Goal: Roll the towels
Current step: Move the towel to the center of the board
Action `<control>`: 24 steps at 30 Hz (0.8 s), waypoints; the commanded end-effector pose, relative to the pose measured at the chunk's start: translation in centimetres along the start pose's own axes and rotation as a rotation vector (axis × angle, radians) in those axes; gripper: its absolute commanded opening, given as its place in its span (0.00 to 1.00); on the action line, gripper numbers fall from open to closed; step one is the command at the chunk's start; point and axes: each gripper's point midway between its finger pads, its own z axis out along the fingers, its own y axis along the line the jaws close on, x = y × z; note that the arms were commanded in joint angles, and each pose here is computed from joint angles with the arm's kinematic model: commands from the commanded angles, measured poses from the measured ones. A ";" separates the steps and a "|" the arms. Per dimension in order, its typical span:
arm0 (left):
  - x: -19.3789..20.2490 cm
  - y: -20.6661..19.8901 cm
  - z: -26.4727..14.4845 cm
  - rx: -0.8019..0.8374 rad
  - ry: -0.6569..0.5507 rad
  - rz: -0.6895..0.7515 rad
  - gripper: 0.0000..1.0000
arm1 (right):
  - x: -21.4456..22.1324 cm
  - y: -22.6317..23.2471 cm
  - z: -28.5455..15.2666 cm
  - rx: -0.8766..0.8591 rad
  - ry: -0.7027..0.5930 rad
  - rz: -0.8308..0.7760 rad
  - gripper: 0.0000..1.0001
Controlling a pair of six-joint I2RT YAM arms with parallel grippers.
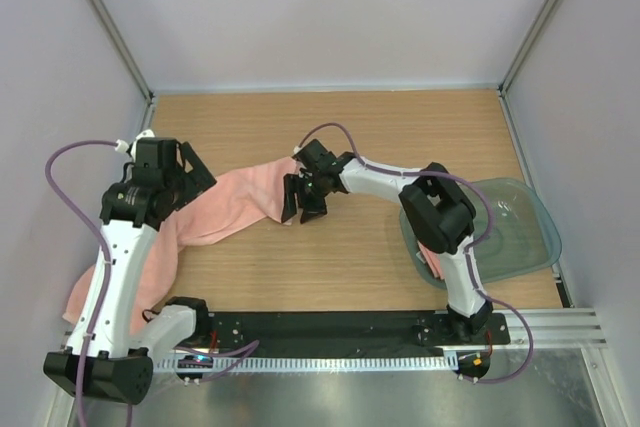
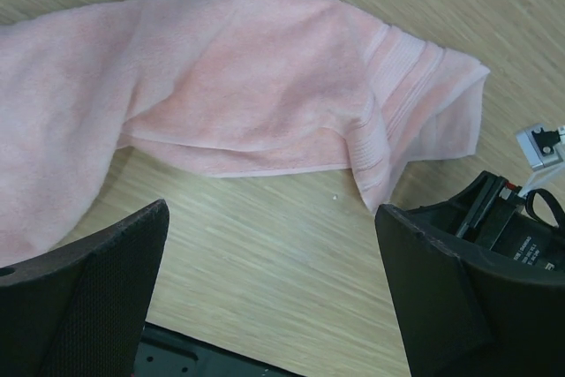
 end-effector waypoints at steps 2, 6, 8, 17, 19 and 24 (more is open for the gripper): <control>0.3 1.9 0.2 -0.055 -0.002 0.051 1.00 | -0.2 1.7 1.5 -0.012 0.004 -0.012 0.63; 0.7 2.3 0.7 -0.061 0.008 0.056 1.00 | 0.1 1.5 2.9 -0.002 0.021 -0.010 0.57; 0.9 2.4 0.8 -0.064 0.011 0.065 1.00 | 0.0 1.4 3.2 -0.003 0.016 -0.001 0.53; 0.7 3.5 0.5 -0.092 -0.002 0.084 1.00 | -0.7 0.5 2.9 0.030 -0.004 0.001 0.03; 1.1 3.5 0.5 -0.088 0.012 0.088 1.00 | -1.4 -0.2 2.2 0.036 -0.027 0.014 0.01; 1.8 2.9 0.2 -0.051 0.048 0.082 1.00 | -4.4 -2.9 -2.6 0.044 -0.115 0.057 0.01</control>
